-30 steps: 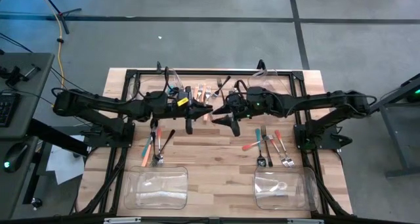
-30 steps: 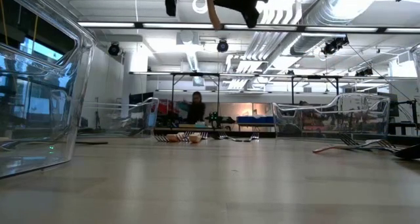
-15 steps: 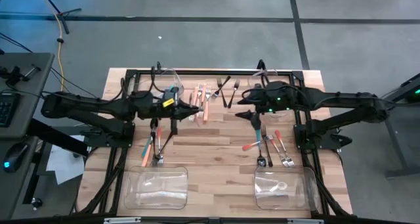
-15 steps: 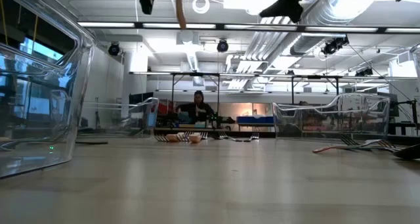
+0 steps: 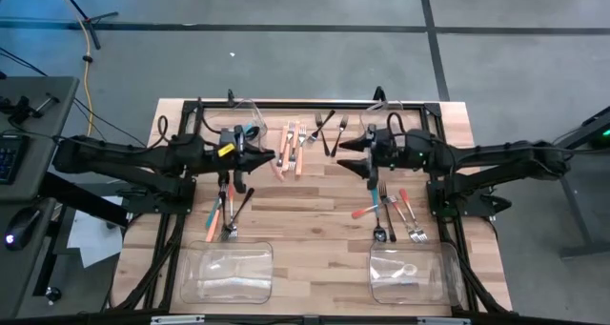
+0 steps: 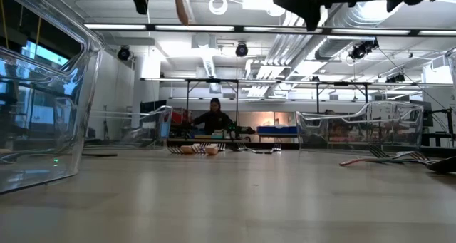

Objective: Sort silverware by color (type)
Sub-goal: Put the light orange fork into the bottom left transparent bin

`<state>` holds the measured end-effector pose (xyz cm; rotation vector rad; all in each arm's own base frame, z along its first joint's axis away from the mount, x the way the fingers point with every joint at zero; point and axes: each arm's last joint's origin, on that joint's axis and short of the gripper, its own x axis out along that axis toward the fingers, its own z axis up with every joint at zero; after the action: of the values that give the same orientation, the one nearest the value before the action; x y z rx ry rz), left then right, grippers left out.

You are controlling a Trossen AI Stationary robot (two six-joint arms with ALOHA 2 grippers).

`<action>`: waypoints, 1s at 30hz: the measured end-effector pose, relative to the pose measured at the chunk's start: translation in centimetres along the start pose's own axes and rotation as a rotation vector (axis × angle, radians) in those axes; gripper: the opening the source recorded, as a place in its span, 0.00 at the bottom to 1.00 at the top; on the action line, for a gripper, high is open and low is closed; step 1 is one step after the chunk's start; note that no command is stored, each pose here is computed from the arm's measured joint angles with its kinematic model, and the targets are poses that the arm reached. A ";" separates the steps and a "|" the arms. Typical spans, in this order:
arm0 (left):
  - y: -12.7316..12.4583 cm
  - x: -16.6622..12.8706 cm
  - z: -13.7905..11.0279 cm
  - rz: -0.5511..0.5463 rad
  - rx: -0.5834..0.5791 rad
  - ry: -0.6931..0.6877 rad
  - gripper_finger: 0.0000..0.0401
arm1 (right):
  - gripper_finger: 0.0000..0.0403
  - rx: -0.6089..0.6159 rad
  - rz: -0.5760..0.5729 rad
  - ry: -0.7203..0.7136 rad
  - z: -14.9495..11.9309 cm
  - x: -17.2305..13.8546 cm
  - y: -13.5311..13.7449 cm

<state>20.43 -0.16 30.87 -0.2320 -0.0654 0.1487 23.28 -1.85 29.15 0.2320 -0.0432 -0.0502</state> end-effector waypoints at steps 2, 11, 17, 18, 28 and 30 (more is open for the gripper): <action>0.0 0.0 0.0 0.000 0.002 0.003 0.03 | 0.62 -0.024 0.010 -0.015 -0.1 -0.1 0.0; 0.0 0.0 -0.1 0.000 0.003 0.005 0.03 | 0.62 -0.034 0.016 -0.017 0.0 -0.1 0.0; -0.2 0.1 0.0 -0.056 -0.003 0.031 0.03 | 0.62 -0.034 0.018 -0.016 0.0 -0.1 0.0; -0.4 0.0 0.2 -0.080 -0.012 0.053 0.03 | 0.62 -0.033 0.018 -0.016 0.0 -0.1 0.0; -6.4 -2.2 1.4 -0.179 -0.112 0.554 0.03 | 0.62 -0.008 0.016 -0.006 -0.1 -0.1 0.0; -8.1 -2.6 0.8 -0.202 -0.139 0.634 0.03 | 0.62 -0.007 0.015 0.000 -0.2 -0.1 0.0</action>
<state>18.95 -8.20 33.39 -0.4001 0.5317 -0.1356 23.23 -1.80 28.96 0.2242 -0.0446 -0.0357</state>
